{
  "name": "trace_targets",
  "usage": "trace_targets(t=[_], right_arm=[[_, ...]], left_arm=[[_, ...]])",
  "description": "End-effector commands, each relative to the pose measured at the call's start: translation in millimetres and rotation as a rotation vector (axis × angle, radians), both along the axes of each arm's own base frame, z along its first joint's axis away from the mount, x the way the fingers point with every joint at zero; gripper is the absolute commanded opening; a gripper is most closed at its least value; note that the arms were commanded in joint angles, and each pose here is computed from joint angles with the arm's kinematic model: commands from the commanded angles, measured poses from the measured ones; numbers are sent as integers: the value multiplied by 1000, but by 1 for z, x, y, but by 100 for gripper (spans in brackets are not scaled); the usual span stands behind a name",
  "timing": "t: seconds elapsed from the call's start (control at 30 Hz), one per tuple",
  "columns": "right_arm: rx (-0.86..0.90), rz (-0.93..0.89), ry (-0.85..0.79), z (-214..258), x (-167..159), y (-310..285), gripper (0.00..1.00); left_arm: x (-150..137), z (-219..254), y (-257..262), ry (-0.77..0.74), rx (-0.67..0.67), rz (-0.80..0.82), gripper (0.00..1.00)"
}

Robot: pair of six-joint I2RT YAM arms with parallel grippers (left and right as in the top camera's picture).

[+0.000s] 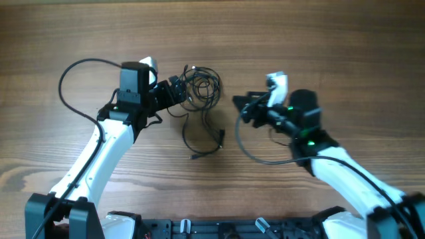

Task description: Untangle cables

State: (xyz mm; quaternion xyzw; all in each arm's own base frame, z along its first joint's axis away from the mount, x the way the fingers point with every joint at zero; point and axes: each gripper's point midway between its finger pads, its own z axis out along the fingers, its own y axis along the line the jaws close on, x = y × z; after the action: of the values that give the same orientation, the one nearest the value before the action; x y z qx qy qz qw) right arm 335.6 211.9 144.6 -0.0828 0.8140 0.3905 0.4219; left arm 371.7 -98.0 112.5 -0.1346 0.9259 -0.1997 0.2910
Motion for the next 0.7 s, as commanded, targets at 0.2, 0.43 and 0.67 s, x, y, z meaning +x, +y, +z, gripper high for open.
trace_targets(t=[0.2, 0.43, 0.67], right_arm=[[70, 61, 58, -31, 15, 49, 50], [-67, 104, 121, -5, 42, 63, 45], [-156, 71, 121, 36, 68, 66, 43]], left_arm=[[-22, -38, 48, 151, 274, 93, 100], [-62, -73, 27, 298, 325, -301, 100], [-67, -70, 6, 284, 223, -382, 73]])
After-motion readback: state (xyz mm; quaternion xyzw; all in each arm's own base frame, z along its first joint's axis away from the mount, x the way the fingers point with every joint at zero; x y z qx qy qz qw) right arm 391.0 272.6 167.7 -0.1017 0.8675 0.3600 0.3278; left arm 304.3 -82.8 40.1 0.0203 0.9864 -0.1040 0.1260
